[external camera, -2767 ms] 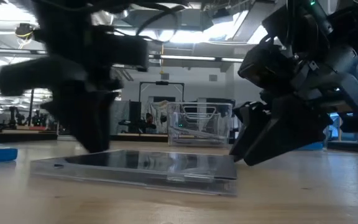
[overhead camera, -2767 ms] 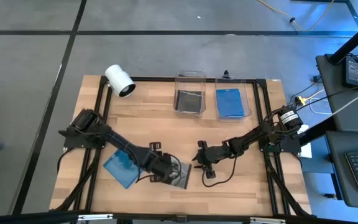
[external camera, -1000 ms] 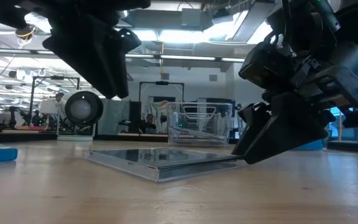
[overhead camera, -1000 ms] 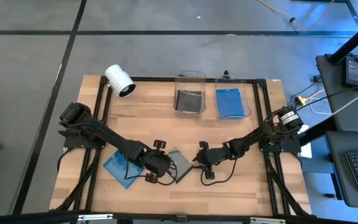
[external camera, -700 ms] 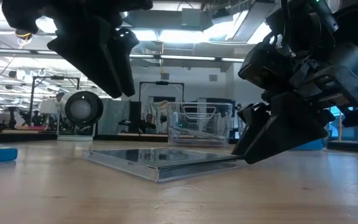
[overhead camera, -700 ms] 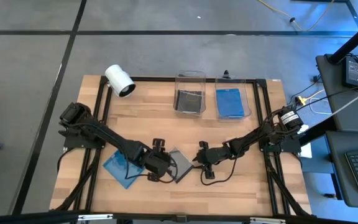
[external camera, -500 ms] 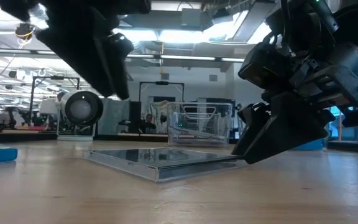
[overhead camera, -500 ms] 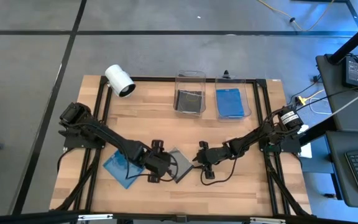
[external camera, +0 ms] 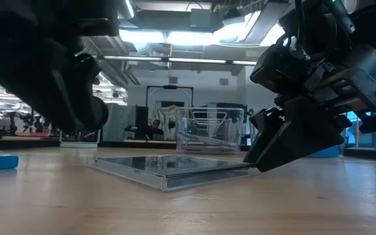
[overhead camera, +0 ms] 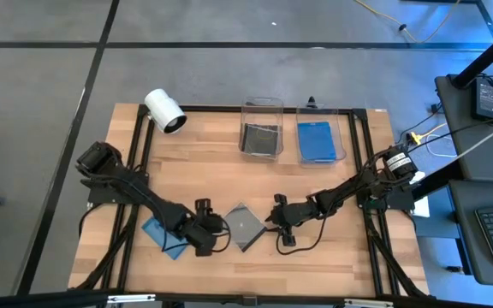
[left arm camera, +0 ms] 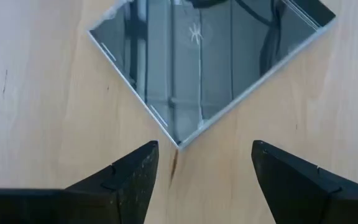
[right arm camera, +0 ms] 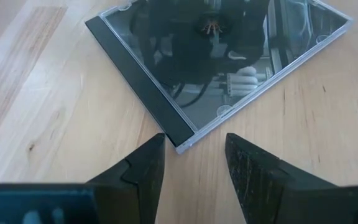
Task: Pick & place jewel cases by type
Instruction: Put the black CD case into the left transparent bin
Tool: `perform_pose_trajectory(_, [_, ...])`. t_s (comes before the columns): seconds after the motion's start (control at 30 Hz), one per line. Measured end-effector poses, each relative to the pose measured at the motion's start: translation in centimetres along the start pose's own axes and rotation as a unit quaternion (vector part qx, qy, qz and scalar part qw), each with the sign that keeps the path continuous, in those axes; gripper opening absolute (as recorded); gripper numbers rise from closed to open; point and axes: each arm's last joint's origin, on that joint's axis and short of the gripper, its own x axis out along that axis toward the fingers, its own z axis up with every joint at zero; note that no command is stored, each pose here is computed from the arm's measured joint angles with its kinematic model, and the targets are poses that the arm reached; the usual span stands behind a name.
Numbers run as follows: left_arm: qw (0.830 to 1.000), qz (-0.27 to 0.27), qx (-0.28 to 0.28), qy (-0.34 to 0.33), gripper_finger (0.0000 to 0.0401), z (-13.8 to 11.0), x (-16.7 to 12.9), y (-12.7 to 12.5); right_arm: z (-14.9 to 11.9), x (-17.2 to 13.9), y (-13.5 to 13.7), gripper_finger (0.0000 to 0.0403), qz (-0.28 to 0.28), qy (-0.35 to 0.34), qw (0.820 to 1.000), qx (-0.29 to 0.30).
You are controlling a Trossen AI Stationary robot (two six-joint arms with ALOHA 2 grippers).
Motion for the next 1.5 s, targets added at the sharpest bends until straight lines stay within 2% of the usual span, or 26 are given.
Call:
perform_pose_trajectory(0.27, [0.996,-0.045,-0.052,-0.056,0.0255,-3.2,2.5,0.3,0.0,0.0,0.0,0.0172,0.000,-0.001,1.000,0.000])
perform_pose_trajectory(0.43, [0.993,-0.041,-0.085,-0.065,0.0249,-5.1,3.4,1.1,0.0,0.0,0.0,0.0172,0.000,-0.001,1.000,0.016])
perform_pose_trajectory(0.6, [0.990,-0.045,-0.078,-0.110,0.0243,-5.9,3.8,1.3,0.0,0.0,0.0,0.0172,0.001,-0.002,1.000,0.011])
perform_pose_trajectory(0.87, [0.982,-0.046,-0.103,-0.153,0.0223,-7.5,4.6,2.4,0.2,0.0,0.1,0.0172,0.003,-0.009,1.000,0.025])
perform_pose_trajectory(1.07, [0.984,-0.028,-0.067,-0.164,0.0198,-7.8,4.7,2.6,0.2,0.0,0.1,0.0172,0.003,-0.011,1.000,0.024])
perform_pose_trajectory(1.3, [0.985,-0.008,-0.008,-0.170,0.0175,-7.8,4.7,2.8,-0.1,0.0,0.0,0.0172,-0.001,0.007,1.000,-0.018])
perform_pose_trajectory(1.5, [0.987,-0.015,-0.011,-0.159,0.0168,-7.4,5.1,3.5,-0.4,0.3,0.1,0.0172,-0.001,0.010,0.998,-0.070])
